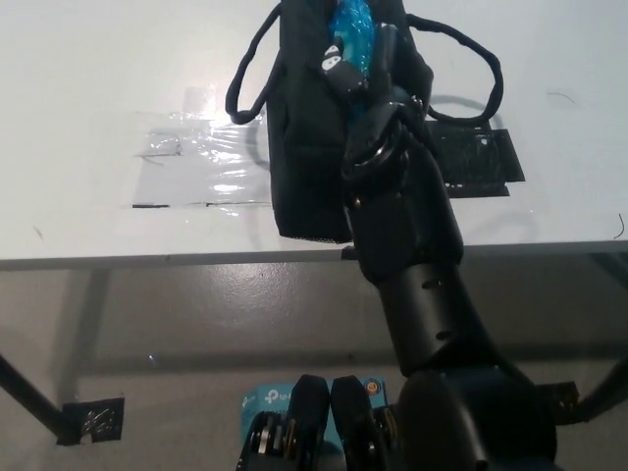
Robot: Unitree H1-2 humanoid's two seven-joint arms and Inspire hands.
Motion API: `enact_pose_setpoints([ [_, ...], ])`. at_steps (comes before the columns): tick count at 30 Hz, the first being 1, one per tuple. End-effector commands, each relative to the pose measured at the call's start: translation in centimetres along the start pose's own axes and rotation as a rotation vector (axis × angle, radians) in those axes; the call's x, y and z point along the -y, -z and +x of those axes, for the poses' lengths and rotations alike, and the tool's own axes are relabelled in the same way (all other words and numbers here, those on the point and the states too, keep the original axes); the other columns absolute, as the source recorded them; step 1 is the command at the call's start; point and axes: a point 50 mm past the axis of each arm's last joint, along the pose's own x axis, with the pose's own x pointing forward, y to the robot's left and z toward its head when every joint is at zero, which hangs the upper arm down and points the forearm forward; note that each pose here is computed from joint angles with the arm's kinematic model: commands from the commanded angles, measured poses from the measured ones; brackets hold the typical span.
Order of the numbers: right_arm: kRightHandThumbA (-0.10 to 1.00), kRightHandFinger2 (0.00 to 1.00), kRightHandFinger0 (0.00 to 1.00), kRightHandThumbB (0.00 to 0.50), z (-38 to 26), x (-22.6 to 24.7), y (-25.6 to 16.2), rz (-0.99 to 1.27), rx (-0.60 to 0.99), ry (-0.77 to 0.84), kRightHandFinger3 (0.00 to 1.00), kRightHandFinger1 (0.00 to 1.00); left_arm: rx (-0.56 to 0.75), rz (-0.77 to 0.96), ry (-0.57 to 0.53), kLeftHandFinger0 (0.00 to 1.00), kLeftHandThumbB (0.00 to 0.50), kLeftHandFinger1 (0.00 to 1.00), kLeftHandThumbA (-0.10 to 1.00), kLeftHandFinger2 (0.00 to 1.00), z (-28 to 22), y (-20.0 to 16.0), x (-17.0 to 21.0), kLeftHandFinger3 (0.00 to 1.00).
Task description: The robot uses its right hand to pick up a stack of plates kept in the middle of the desk and put it inside a bag kept next to it
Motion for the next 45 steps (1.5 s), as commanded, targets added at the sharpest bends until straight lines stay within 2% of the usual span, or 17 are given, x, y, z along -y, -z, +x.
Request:
enact_pose_setpoints([
  [1, -0.1, 0.49, 0.0, 0.013, -0.5, -2.1, 2.0, 0.015, -0.05, -0.05, 0.54, 0.16, 0.02, 0.007, 0.005, 0.0, 0.5, 0.0, -0.05, 0.14, -0.3, -0.5, -0.5, 0.2],
  [3, -0.1, 0.58, 0.06, 0.003, -0.9, -3.3, 2.3, -0.008, -0.05, -0.105, 0.71, 0.28, 0.02, 0.005, 0.008, 0.0, 0.5, 0.01, -0.02, 0.16, -0.4, -0.5, -0.5, 0.2],
  [10, 0.03, 0.48, 0.08, 0.121, -1.5, -4.7, 2.9, -0.066, -0.039, -0.191, 1.0, 0.13, 0.009, 0.014, 0.019, 0.0, 0.5, 0.04, -0.03, 0.19, -0.4, -0.5, -0.1, 0.22],
  [11, 0.43, 1.0, 0.69, 0.314, -1.5, -4.5, 2.4, -0.11, -0.025, -0.217, 1.0, 1.0, 0.005, 0.005, 0.017, 0.0, 0.5, 0.03, -0.03, 0.18, -0.3, -0.4, -0.2, 0.21],
  [12, 0.59, 1.0, 1.0, 0.373, -1.6, -4.3, 1.9, -0.158, -0.017, -0.245, 1.0, 1.0, 0.004, -0.003, 0.016, 0.0, 0.5, 0.03, -0.03, 0.17, -0.3, -0.4, -0.2, 0.2],
  [13, 0.72, 1.0, 1.0, 0.489, -1.5, -3.8, 1.4, -0.229, 0.004, -0.238, 1.0, 1.0, 0.001, -0.001, 0.013, 0.0, 0.5, 0.03, -0.05, 0.16, -0.3, -0.3, -0.2, 0.2],
  [19, 0.98, 1.0, 1.0, 0.5, -1.1, -0.7, -2.4, -0.35, 0.062, -0.176, 1.0, 1.0, -0.001, 0.004, 0.01, 0.0, 0.5, 0.01, -0.06, 0.14, -0.3, -0.2, -0.5, 0.22],
  [26, 0.76, 1.0, 1.0, 0.388, -0.5, 3.0, -6.4, -0.35, 0.115, -0.104, 1.0, 1.0, -0.002, 0.003, 0.005, 0.0, 0.5, 0.03, -0.09, 0.15, -0.4, 0.2, -0.5, 0.2],
  [29, 0.37, 1.0, 1.0, 0.28, -0.3, 6.0, -9.2, -0.262, 0.155, -0.052, 1.0, 1.0, 0.001, 0.011, 0.001, 0.0, 0.5, 0.02, -0.1, 0.12, -0.4, 0.5, -0.5, 0.18],
  [31, 0.36, 0.93, 0.61, 0.277, 0.2, 7.8, -10.9, -0.2, 0.165, -0.062, 0.98, 0.8, -0.01, 0.016, -0.005, 0.0, 0.5, 0.02, -0.1, 0.12, -0.5, 0.6, -0.4, 0.17],
  [33, 0.4, 0.77, 0.47, 0.305, 0.4, 8.9, -12.1, -0.218, 0.173, -0.065, 1.0, 0.64, -0.019, 0.006, -0.007, 0.0, 0.5, 0.02, -0.1, 0.13, -0.6, 0.8, -0.3, 0.18],
  [35, 0.48, 0.92, 0.74, 0.339, 0.4, 12.2, -15.9, -0.297, 0.205, -0.054, 1.0, 0.87, -0.031, 0.011, -0.01, 0.0, 0.5, 0.05, -0.1, 0.17, -0.9, 1.1, -0.3, 0.23],
  [39, 0.52, 0.77, 0.69, 0.345, 0.1, 13.8, -18.1, -0.33, 0.226, -0.043, 1.0, 0.71, -0.033, 0.01, -0.008, 0.0, 0.5, 0.03, -0.1, 0.18, -1.1, 1.4, -0.4, 0.23],
  [40, 0.52, 0.67, 0.5, 0.358, -0.3, 15.4, -20.1, -0.335, 0.249, -0.014, 1.0, 0.58, -0.039, -0.002, -0.012, 0.0, 0.5, 0.01, -0.1, 0.17, -1.2, 1.6, -0.4, 0.21],
  [41, 0.55, 0.74, 0.57, 0.36, -0.5, 16.2, -21.1, -0.346, 0.256, -0.008, 1.0, 0.69, -0.036, 0.012, -0.011, 0.0, 0.5, 0.01, -0.1, 0.17, -1.3, 1.5, -0.4, 0.21],
  [42, 0.66, 1.0, 0.96, 0.376, -0.7, 17.3, -22.5, -0.387, 0.257, -0.009, 1.0, 1.0, -0.027, 0.024, -0.008, 0.0, 0.5, 0.01, -0.1, 0.17, -1.4, 1.5, -0.5, 0.21],
  [45, 0.67, 1.0, 0.91, 0.382, -1.5, 19.0, -24.7, -0.397, 0.267, 0.009, 1.0, 1.0, -0.033, 0.019, -0.008, 0.0, 0.5, 0.04, -0.1, 0.16, -1.5, 1.7, -0.6, 0.2],
])
